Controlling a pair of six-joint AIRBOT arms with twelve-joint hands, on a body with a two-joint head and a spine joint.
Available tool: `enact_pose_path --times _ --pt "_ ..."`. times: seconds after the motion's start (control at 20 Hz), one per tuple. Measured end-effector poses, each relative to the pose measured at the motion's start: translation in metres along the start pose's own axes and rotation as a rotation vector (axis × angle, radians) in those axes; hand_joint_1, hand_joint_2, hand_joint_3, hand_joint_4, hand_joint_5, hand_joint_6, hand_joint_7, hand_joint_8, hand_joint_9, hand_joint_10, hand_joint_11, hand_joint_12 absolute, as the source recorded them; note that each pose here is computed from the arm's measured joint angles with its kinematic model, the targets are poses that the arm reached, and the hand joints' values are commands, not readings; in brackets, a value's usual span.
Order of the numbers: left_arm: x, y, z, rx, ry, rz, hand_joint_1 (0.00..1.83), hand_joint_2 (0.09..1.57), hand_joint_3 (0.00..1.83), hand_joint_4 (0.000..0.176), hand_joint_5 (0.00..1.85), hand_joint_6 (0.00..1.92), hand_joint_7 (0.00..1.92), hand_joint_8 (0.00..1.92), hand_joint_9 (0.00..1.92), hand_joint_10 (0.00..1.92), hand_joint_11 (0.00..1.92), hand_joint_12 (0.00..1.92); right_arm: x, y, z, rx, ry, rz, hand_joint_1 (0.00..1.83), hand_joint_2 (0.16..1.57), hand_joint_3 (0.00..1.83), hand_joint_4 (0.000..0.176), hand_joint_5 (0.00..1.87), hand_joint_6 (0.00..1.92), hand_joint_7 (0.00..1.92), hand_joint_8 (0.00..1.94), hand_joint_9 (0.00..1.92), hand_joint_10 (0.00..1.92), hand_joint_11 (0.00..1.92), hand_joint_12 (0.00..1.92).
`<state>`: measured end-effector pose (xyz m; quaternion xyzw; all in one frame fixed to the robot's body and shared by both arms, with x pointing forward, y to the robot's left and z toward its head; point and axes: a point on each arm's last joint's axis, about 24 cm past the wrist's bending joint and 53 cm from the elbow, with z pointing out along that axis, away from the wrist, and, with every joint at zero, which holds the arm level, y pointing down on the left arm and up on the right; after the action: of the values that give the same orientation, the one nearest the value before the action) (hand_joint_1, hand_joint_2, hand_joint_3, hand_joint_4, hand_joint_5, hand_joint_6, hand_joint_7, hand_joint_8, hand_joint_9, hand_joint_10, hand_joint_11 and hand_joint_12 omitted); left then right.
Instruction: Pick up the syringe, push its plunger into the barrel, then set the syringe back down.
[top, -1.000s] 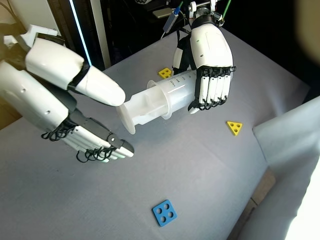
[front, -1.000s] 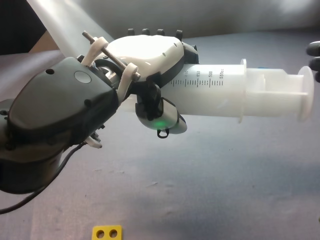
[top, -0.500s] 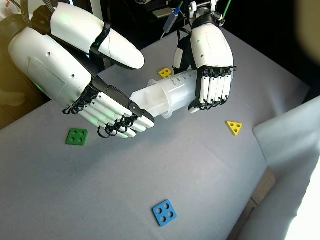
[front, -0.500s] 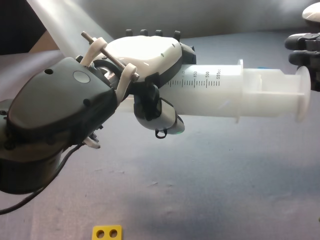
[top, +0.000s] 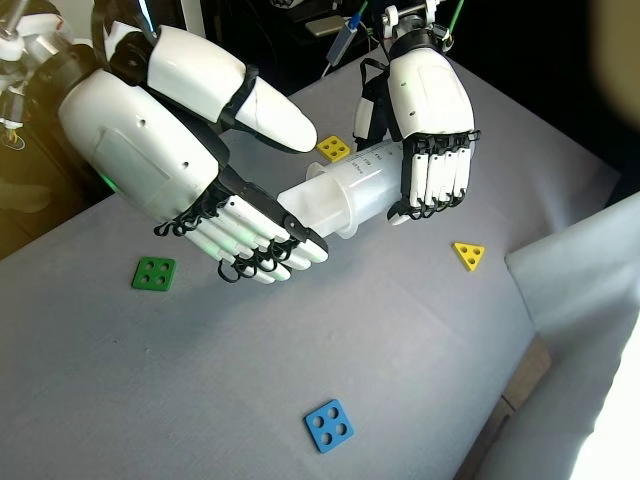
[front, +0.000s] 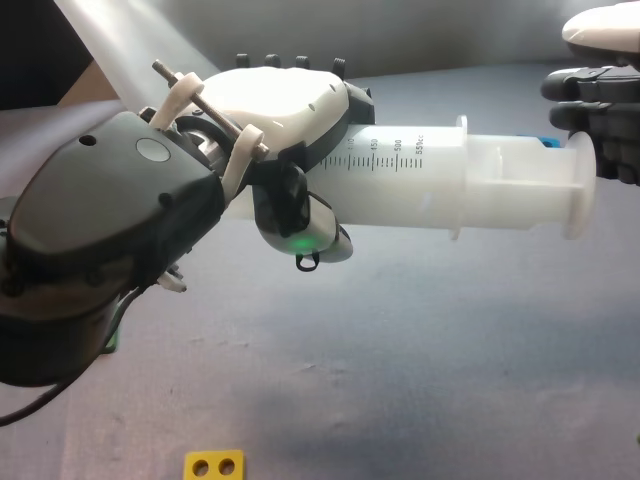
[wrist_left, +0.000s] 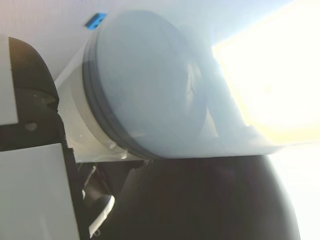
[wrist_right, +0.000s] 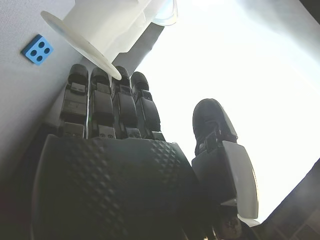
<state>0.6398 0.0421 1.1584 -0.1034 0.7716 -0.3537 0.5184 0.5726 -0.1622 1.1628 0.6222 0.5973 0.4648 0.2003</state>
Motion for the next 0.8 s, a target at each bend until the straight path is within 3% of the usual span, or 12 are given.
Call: enact_pose_path --times 0.4,0.8 --pt "-0.008 0.007 0.0 -0.022 -0.025 0.009 1.32 1.27 0.0 0.0 0.65 1.36 0.67 1.54 0.64 1.63 0.45 1.6 0.013 0.0 0.019 0.007 0.012 -0.033 0.0 1.31 0.0 0.0 0.17 0.0 0.18 0.0 0.13 0.0 0.0 0.19" --pt "-0.012 0.008 0.0 -0.029 -0.037 -0.015 1.32 1.27 0.0 0.0 0.66 1.38 0.67 1.54 0.64 1.6 0.46 1.57 0.037 0.018 0.021 -0.042 0.056 -0.067 0.0 1.31 0.0 0.0 0.18 0.0 0.17 0.0 0.13 0.0 0.0 0.1"
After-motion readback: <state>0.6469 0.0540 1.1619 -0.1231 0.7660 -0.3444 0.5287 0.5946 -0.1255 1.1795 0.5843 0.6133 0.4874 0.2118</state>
